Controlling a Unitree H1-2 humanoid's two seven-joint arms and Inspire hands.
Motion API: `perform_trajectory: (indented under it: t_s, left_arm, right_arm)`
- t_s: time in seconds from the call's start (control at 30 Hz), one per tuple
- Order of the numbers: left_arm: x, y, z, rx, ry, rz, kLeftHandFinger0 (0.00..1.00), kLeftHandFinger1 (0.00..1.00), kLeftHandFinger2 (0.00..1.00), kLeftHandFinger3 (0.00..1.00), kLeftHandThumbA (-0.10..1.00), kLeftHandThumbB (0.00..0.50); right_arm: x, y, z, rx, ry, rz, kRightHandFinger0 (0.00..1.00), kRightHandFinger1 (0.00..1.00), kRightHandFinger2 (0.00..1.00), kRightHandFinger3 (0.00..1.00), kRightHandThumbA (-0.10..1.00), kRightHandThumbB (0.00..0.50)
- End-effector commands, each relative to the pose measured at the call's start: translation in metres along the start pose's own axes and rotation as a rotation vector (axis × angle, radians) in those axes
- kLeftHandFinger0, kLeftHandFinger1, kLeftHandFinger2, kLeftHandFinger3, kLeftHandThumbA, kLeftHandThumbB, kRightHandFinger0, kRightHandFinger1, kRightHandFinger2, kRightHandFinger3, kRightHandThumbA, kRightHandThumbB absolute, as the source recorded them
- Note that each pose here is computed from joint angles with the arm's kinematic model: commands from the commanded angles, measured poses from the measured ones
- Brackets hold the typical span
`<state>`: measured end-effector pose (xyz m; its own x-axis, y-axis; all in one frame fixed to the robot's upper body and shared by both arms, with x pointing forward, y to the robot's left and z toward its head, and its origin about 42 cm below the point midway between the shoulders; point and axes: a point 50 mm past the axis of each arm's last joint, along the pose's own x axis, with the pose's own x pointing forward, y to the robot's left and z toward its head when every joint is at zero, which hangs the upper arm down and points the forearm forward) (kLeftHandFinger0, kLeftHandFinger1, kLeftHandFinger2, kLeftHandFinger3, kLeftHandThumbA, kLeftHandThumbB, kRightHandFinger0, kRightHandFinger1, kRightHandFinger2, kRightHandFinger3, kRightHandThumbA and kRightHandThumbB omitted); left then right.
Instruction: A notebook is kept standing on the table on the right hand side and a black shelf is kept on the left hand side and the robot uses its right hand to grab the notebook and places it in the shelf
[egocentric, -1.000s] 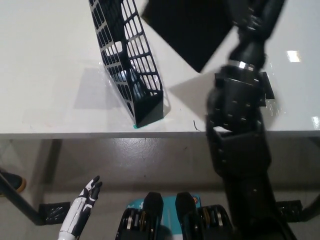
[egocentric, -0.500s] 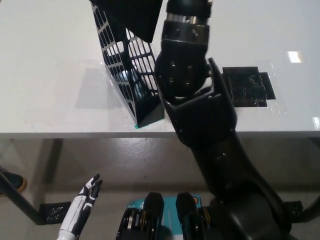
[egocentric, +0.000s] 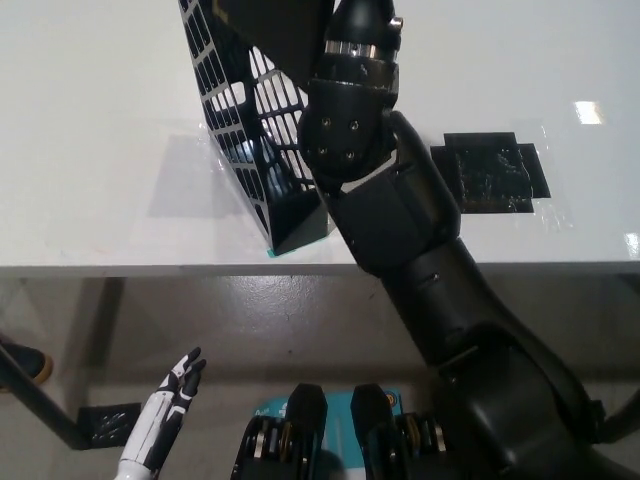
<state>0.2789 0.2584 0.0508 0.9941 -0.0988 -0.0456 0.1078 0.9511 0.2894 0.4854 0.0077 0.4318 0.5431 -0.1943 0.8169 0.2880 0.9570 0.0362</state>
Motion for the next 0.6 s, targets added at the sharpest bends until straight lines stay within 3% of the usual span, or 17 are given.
perform_trajectory:
  t_s: [0.0,0.23,0.57]
  left_arm:
    - [-0.002,0.002,0.006,0.008,-0.044,-0.019,1.00,1.00,1.00,1.00,1.00,0.170]
    - [-0.004,0.003,0.006,0.009,-0.049,-0.027,1.00,1.00,1.00,1.00,1.00,0.141]
    - [-0.004,0.004,0.009,0.000,-0.046,-0.035,1.00,1.00,1.00,1.00,1.00,0.143]
  right_arm:
    - [0.024,0.008,0.030,0.091,-0.137,-0.066,0.00,0.00,0.52,0.68,-0.10,0.046]
    - [0.017,0.016,0.021,0.081,-0.098,-0.062,0.00,0.00,0.51,0.67,-0.10,0.050]
    - [0.011,0.025,0.007,0.064,-0.062,-0.051,0.00,0.00,0.53,0.65,-0.10,0.067]
